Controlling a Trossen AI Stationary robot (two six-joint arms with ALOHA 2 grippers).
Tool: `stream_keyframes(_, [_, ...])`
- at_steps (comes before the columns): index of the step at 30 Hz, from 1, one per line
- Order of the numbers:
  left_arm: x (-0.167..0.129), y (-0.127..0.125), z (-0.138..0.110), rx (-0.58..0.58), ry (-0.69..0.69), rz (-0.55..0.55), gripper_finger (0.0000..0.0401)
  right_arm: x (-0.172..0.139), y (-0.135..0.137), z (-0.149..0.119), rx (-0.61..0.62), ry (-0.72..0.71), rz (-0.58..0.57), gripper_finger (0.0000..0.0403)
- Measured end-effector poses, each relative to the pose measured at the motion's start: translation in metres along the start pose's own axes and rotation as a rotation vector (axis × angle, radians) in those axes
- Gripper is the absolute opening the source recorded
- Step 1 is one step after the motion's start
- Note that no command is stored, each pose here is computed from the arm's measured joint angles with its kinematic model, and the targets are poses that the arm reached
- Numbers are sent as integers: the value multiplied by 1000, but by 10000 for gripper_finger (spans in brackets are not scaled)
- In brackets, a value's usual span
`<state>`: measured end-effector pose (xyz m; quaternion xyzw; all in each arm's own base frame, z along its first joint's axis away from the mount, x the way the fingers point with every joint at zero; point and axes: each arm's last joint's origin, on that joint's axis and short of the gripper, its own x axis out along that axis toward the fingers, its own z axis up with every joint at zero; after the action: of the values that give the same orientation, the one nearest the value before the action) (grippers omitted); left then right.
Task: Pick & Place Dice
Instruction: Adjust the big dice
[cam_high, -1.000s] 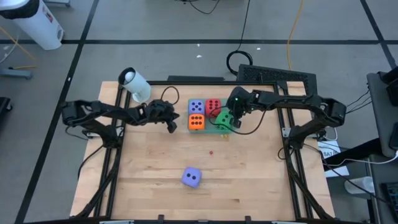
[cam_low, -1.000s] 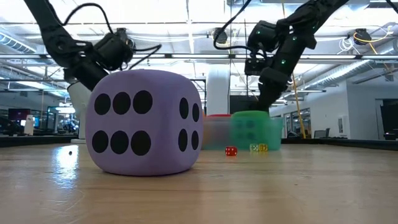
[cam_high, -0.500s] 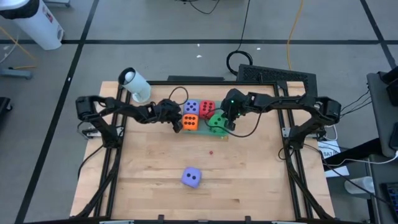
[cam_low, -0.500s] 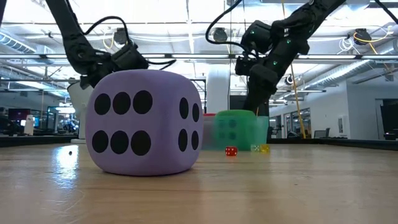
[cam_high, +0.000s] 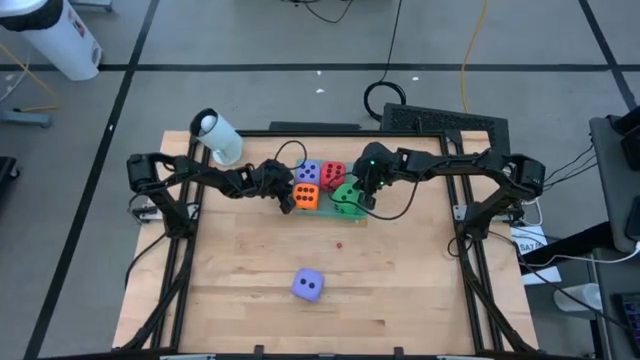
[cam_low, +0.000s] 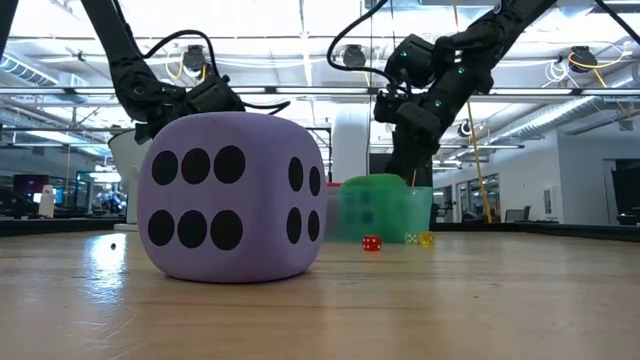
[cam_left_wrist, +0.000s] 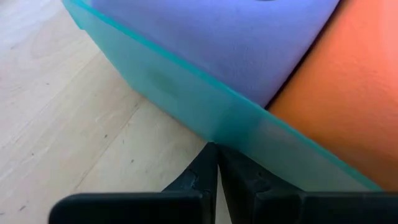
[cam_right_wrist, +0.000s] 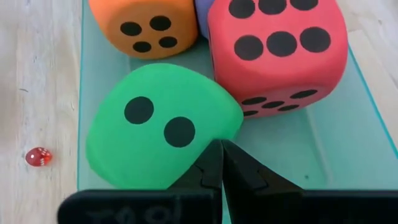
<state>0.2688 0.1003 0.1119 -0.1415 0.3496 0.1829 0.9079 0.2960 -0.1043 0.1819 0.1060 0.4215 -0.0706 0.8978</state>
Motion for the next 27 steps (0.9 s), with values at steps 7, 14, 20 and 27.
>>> stream_keyframes(7, [0,0,1,-4,-1,17,25,2,7,7,13,-67,146,0])
stream_keyframes(14, [0,-2,2,1,3,-5,25,-7,12,15,2,-126,155,0])
stream_keyframes(20, [0,-6,5,18,-22,-47,26,-16,11,21,-12,-190,126,0])
stream_keyframes(27, [0,-9,5,36,-32,-52,26,-16,18,23,-13,-204,180,0])
